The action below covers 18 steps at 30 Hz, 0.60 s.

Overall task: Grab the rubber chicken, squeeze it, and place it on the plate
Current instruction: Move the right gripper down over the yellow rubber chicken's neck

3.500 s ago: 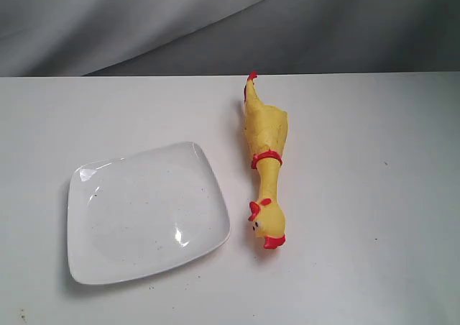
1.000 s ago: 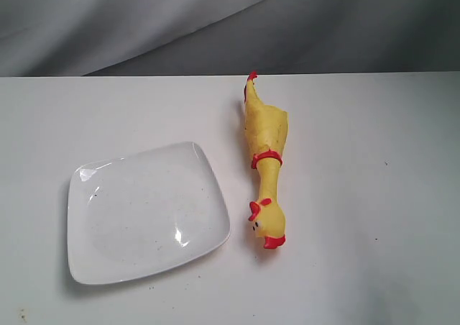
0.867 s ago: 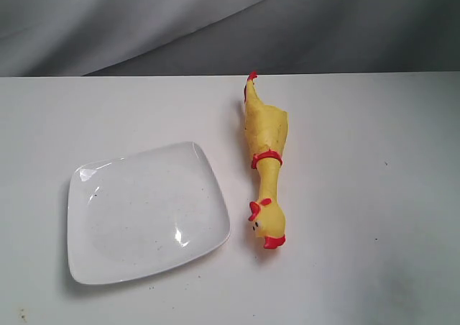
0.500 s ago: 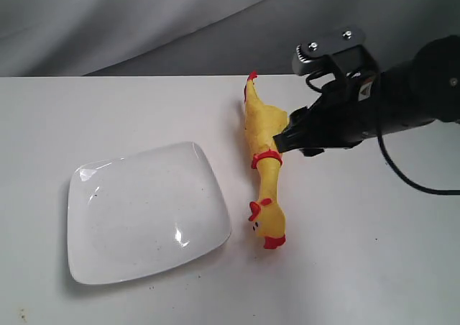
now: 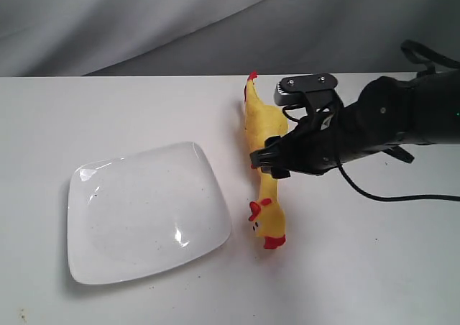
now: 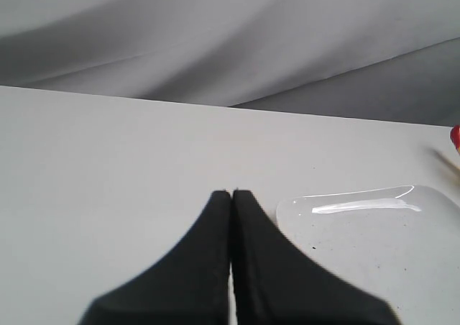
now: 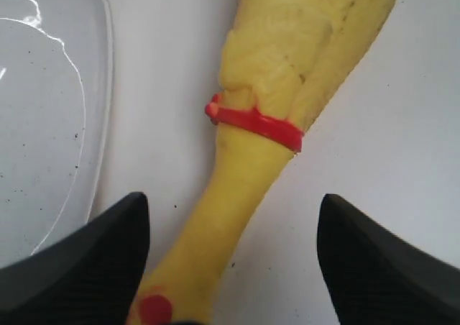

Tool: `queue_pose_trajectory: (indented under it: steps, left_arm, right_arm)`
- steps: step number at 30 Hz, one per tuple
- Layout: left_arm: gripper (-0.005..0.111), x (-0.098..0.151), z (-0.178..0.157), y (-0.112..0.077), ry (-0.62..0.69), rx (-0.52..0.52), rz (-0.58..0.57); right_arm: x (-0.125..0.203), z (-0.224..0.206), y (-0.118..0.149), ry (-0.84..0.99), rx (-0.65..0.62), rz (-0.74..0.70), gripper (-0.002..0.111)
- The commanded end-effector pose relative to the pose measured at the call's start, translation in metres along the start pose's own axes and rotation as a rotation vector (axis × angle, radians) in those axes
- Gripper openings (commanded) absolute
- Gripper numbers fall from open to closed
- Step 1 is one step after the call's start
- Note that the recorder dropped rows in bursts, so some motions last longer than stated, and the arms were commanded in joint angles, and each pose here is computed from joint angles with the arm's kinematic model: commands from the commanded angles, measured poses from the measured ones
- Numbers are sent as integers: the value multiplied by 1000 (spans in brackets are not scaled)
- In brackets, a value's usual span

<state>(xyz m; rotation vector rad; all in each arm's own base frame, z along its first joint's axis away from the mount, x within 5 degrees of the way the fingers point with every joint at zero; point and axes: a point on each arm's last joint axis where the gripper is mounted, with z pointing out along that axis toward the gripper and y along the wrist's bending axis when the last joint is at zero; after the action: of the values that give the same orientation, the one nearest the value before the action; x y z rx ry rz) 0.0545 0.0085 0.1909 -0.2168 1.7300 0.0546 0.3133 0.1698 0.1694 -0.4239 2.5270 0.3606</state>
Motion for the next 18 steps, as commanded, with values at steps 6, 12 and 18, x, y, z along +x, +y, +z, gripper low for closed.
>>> queue_pose_trajectory:
  steps: [6, 12, 18]
  left_arm:
    - [1, 1, 0, 0, 1, -2, -3]
    - [1, 1, 0, 0, 1, -2, -3]
    - [1, 1, 0, 0, 1, -2, -3]
  right_arm:
    - [-13, 39, 23, 113, -5, -13, 58]
    - [-22, 16, 23, 89, 33, -22, 58]
    - [-16, 26, 16, 118, 98, 8, 57]
